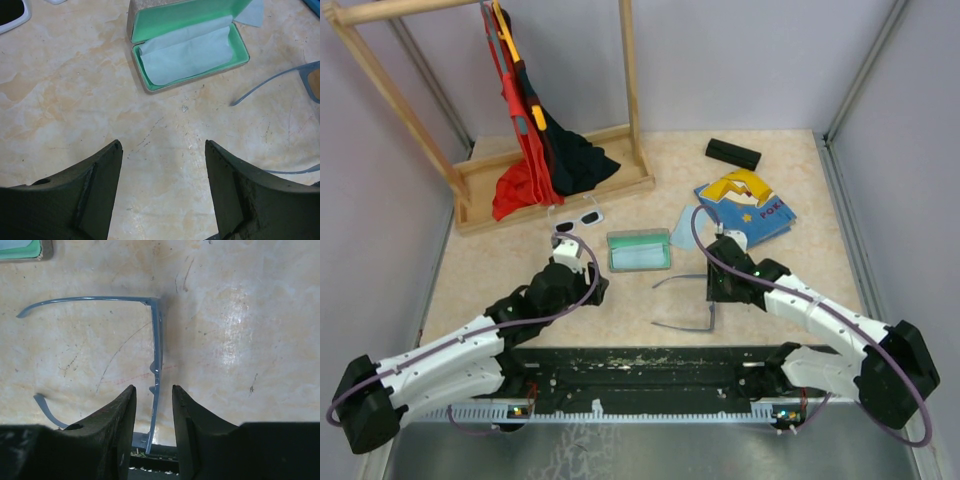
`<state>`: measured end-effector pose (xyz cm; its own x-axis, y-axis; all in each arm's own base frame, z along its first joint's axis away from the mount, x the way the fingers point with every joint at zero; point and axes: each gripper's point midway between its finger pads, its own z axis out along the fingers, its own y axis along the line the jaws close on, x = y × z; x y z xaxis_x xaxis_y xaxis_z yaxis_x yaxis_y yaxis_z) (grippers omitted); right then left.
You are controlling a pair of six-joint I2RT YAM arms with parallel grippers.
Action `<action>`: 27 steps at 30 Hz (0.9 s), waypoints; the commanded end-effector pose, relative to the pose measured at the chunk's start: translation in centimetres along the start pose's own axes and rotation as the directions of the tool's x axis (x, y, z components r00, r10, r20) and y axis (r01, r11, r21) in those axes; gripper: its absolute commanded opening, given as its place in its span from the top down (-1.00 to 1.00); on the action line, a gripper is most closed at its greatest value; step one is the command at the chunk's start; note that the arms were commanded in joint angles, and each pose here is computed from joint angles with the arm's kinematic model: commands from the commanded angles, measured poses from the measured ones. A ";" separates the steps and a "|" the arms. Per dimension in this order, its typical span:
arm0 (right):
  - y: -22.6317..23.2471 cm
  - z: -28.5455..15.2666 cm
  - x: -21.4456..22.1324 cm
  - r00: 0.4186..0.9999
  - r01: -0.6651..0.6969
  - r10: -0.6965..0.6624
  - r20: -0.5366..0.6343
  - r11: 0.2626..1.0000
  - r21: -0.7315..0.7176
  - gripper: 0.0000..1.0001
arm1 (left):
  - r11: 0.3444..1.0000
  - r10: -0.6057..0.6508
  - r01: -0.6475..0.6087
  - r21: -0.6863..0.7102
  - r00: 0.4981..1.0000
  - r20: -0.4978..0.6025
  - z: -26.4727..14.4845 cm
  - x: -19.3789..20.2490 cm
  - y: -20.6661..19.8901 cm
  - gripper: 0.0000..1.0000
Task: Organize the sunglasses
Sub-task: Pick up the sunglasses from the center of the board.
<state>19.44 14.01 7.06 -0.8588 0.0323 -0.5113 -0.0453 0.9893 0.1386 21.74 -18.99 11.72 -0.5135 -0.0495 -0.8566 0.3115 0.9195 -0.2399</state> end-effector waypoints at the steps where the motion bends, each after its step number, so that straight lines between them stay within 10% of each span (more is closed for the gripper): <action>1: -0.6 0.3 0.2 1.000 -0.014 0.014 -0.002 0.999 0.043 0.31 | 1.000 -0.006 0.005 0.017 0.999 0.038 0.3 -0.4 -0.2 -0.46; 27: -0.3 2.4 1.7 0.997 0.031 -0.026 -0.074 0.998 0.059 0.63 | 0.999 0.026 -0.027 0.039 0.999 0.024 1.0 0.7 -0.4 -0.46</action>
<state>18.90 13.72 4.24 -0.9021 0.0040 -0.4315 -0.0290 0.9971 0.0699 21.94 -19.45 10.53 -0.4984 -0.0320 -0.8663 0.3399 0.9121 -0.2293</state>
